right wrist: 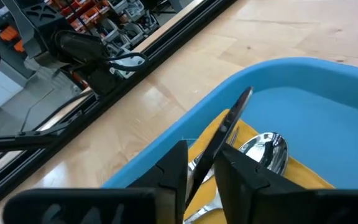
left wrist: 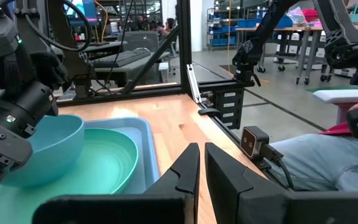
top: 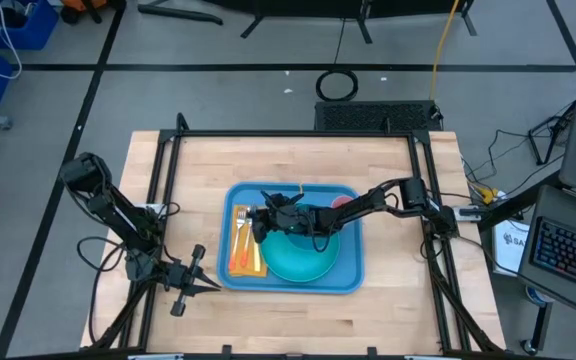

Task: Set up tray
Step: Put the knife on the yellow napkin

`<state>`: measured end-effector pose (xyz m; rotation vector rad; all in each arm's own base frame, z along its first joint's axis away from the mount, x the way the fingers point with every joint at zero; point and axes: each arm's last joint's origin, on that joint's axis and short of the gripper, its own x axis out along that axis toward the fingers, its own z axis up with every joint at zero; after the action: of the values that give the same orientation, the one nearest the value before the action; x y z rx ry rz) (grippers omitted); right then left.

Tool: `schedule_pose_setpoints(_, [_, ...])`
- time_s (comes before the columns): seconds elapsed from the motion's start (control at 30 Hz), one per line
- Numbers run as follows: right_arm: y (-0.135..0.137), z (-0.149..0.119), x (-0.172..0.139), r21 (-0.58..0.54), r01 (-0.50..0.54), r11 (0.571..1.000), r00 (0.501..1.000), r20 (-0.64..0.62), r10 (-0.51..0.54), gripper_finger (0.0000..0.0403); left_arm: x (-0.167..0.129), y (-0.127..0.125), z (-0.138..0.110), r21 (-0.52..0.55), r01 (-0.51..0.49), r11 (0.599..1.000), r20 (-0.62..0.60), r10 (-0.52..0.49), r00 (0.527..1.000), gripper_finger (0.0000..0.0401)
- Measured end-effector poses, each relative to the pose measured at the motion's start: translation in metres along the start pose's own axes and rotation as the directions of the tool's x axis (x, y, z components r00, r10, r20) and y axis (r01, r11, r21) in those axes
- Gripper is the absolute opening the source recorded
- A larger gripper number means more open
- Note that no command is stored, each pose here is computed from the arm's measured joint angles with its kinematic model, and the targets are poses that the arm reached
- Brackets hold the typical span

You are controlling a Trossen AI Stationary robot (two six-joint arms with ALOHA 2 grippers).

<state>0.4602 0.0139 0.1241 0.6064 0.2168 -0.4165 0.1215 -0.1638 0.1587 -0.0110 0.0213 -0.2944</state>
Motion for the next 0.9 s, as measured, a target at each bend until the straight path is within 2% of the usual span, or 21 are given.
schedule_pose_setpoints(0.5, [-0.0007, 0.0015, 0.0, 0.01, 0.036, 0.999, 0.999, 0.038, -0.036, 0.0126, 0.0, -0.0001, 0.0001, -0.004, 0.0, 1.0, 0.0, 0.0, 1.0, 0.0031])
schedule_pose_setpoints(0.9, [-0.0012, 0.0036, -0.0001, 0.011, 0.068, 0.998, 0.994, 0.082, -0.069, 0.0141, 0.0, -0.0001, -0.0004, -0.002, 0.001, 1.0, -0.004, -0.001, 1.0, 0.0031])
